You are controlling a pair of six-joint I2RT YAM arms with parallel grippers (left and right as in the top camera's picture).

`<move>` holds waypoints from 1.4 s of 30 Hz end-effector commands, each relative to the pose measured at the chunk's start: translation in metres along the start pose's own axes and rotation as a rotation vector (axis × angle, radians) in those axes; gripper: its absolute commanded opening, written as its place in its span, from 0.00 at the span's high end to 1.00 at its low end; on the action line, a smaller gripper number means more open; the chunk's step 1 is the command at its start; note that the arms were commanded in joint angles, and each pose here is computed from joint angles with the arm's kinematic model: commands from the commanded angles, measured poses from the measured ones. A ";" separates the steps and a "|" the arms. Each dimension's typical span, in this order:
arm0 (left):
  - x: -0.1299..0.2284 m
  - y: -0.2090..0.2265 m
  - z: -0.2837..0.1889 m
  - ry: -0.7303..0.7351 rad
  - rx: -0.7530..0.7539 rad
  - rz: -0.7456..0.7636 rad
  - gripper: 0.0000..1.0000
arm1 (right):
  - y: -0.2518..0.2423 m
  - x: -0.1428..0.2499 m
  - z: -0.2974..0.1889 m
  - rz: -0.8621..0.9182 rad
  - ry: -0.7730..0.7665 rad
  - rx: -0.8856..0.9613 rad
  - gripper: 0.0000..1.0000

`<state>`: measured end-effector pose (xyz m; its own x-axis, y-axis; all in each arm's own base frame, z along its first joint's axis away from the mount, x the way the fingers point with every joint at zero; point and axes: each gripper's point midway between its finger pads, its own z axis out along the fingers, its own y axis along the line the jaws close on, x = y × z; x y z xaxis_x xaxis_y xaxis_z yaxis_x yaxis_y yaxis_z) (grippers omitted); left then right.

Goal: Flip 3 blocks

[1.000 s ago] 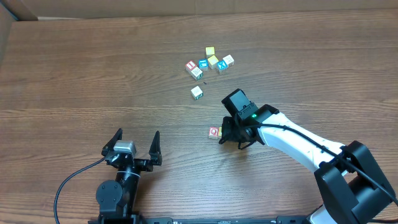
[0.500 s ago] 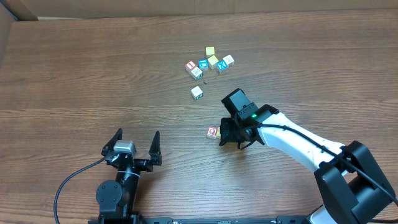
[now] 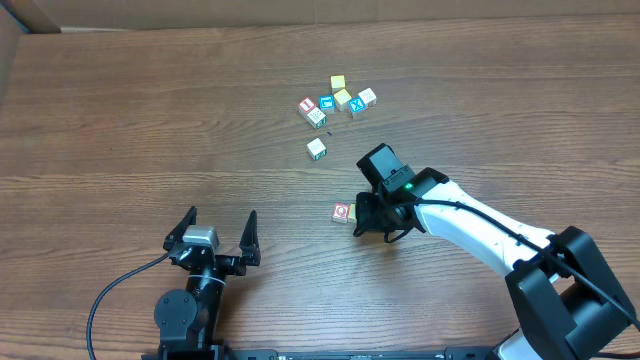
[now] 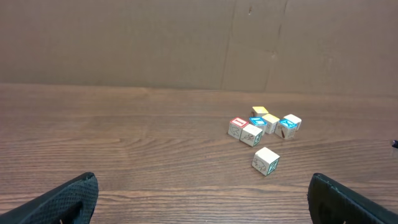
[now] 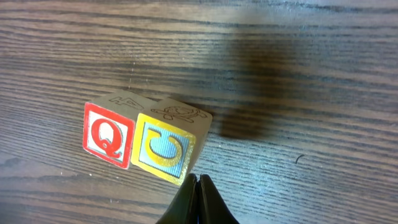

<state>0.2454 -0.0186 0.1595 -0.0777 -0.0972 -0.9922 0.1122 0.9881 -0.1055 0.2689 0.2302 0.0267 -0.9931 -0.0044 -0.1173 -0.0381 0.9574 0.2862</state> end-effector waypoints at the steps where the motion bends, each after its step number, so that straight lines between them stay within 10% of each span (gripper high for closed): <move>1: 0.001 -0.002 0.000 -0.001 0.009 0.023 0.00 | -0.006 -0.012 -0.008 0.027 -0.030 -0.007 0.96; 42: 0.001 -0.002 0.000 -0.001 0.009 0.023 0.00 | -0.013 -0.017 0.011 0.126 -0.077 0.072 0.96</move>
<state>0.2454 -0.0186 0.1595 -0.0777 -0.0972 -0.9922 0.1122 0.9881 -0.1055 0.2911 0.2175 0.0248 -0.9748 0.1468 -0.1682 0.1004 0.9612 0.2569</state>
